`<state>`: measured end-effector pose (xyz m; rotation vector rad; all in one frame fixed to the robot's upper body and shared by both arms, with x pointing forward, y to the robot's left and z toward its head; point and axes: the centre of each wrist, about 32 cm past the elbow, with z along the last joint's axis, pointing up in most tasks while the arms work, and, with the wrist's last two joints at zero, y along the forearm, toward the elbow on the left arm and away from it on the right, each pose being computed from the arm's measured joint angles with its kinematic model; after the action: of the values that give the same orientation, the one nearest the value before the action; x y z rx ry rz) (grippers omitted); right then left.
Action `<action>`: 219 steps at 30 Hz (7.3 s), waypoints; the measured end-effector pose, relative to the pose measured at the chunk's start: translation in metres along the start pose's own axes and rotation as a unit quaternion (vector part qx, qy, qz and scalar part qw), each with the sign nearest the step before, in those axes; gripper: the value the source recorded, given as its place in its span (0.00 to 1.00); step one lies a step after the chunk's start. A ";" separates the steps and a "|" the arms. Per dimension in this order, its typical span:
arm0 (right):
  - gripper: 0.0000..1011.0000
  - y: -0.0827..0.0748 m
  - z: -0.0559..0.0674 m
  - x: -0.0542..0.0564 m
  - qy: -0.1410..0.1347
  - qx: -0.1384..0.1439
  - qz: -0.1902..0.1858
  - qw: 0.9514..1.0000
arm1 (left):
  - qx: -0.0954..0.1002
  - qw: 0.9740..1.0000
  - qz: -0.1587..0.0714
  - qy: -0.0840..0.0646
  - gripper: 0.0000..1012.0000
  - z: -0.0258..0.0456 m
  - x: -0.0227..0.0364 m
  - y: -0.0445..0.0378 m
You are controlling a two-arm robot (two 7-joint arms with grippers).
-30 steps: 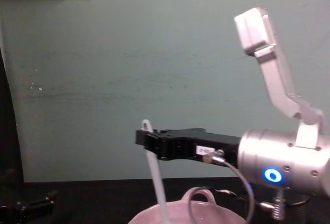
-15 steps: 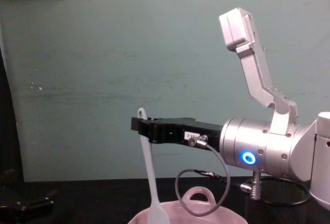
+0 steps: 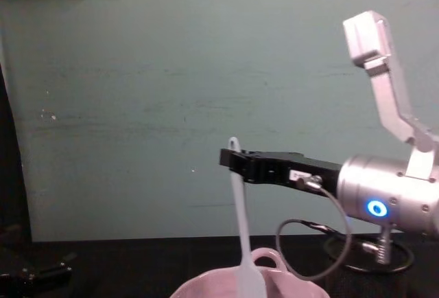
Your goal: Use the one hand to pick up the spoon and stir the clear water in the bowl.
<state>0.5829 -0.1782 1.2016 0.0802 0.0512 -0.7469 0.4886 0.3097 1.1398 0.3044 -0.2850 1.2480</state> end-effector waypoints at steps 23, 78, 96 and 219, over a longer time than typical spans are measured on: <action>0.12 -0.035 -0.014 -0.036 0.002 0.025 0.032 0.999 | 0.000 1.000 0.000 0.000 1.00 0.0000 0.0000 0.0000; 0.12 -0.037 -0.015 -0.023 -0.009 0.042 0.007 0.999 | 0.000 1.000 0.000 0.000 1.00 0.0000 0.0000 0.0000; 0.12 0.010 -0.022 -0.024 0.013 0.053 0.028 0.998 | 0.000 1.000 0.000 0.000 1.00 0.0000 0.0000 0.0000; 0.12 0.006 -0.019 -0.007 0.010 0.057 -0.004 0.998 | 0.000 1.000 0.000 0.000 1.00 0.0000 0.0000 0.0000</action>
<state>0.5817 -0.1675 1.1834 0.1964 0.0278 -0.7567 0.4886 0.3097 1.1398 0.3045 -0.2850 1.2479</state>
